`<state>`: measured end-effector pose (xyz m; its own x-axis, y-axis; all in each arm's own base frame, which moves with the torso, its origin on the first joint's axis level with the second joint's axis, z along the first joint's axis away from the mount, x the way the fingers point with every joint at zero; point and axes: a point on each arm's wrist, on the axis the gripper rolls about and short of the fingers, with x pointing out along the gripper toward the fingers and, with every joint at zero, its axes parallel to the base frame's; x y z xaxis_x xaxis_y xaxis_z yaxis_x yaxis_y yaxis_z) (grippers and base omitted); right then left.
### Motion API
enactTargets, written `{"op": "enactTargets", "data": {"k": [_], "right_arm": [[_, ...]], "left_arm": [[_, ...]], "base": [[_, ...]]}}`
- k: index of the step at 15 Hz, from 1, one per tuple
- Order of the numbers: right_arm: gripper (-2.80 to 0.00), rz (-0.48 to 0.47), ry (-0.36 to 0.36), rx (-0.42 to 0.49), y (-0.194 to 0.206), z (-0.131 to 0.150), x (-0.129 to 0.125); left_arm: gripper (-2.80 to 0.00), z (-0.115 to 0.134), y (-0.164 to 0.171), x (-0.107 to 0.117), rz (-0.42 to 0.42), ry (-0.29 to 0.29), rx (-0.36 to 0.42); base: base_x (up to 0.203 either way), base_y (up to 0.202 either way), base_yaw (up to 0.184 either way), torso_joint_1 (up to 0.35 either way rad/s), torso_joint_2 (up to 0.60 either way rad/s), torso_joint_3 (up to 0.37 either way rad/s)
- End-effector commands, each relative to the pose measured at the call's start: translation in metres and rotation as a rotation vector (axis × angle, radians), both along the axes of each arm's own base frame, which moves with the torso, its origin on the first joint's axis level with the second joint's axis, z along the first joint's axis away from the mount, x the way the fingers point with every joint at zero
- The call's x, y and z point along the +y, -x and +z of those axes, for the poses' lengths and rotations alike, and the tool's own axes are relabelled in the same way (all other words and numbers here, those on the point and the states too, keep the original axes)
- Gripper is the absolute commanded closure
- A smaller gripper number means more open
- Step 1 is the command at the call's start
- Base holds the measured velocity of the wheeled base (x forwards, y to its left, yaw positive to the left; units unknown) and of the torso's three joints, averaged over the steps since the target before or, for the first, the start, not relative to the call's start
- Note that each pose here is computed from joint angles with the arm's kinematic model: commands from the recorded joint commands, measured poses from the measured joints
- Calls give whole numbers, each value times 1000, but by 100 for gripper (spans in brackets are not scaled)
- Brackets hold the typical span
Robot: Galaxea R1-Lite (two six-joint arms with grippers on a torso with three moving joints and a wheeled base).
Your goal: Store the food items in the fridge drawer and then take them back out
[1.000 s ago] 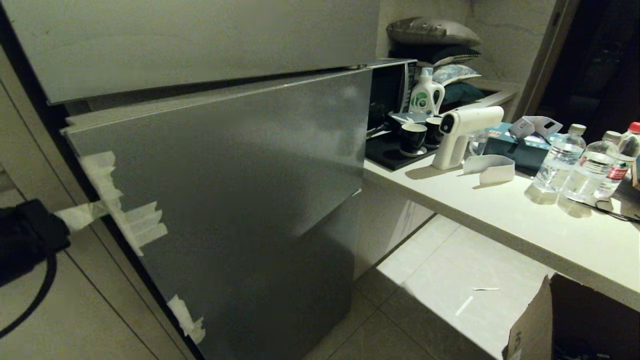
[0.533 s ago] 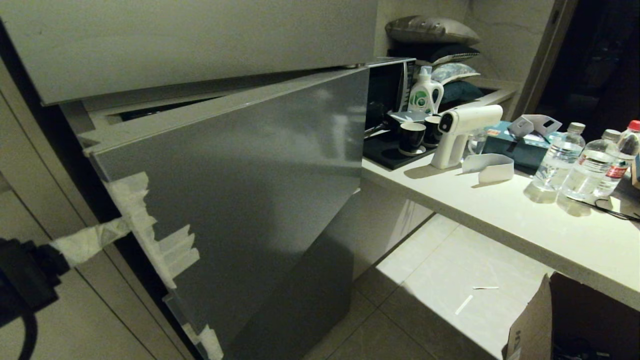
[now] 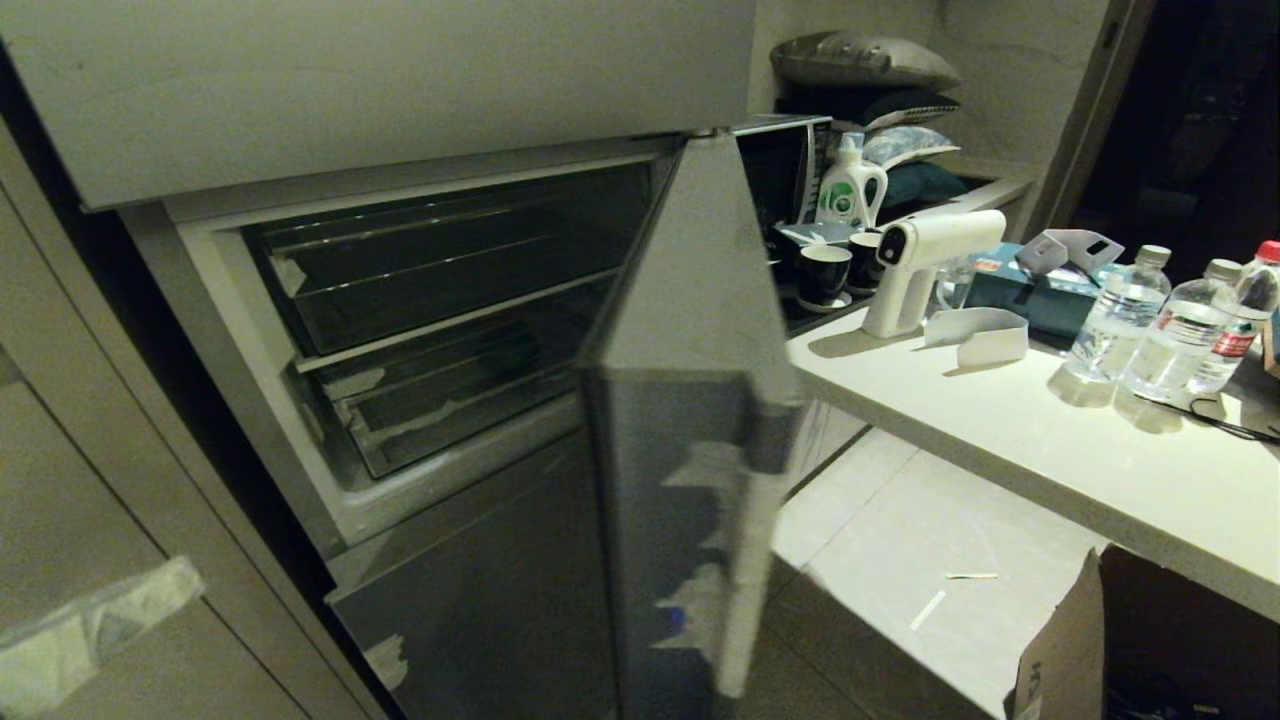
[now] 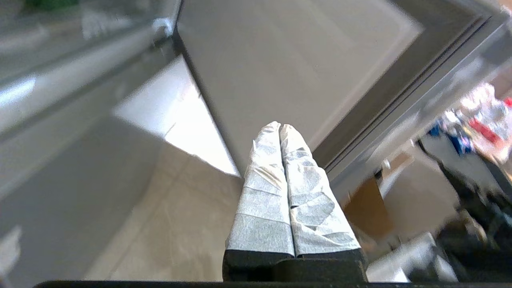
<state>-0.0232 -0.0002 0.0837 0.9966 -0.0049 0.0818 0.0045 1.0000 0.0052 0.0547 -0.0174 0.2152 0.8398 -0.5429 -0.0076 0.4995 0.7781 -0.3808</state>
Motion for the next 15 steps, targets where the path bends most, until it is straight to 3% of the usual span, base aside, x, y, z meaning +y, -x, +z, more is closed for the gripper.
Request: {"op": "enactTargets", "data": {"k": [1,2,3,7,9,12,15], "right_arm": [[0,0,0,30,-2,-8,0],[0,0,0,30,-2,-8,0],[0,0,0,30,-2,-8,0],[0,4,9,30,-2,-8,0],[0,0,-1,30,-2,-8,0],[0,-3,2,29,-2,-8,0],[0,-2,5,30,-2,-8,0]], "left_arm": [[0,-6,27,4,-4,5,-29],[0,-10,28,4,10,-5,-6],[0,-17,28,5,39,-56,11],[0,-67,31,9,153,-459,-10],[0,-87,33,10,165,-518,40],[0,-121,37,11,149,-548,159],[0,-130,46,16,297,-584,223]], "base": [[0,0,0,0,0,0],[0,0,0,0,0,0],[0,0,0,0,0,0],[0,0,0,0,0,0],[0,0,0,0,0,0],[0,0,0,0,0,0],[0,0,0,0,0,0]]}}
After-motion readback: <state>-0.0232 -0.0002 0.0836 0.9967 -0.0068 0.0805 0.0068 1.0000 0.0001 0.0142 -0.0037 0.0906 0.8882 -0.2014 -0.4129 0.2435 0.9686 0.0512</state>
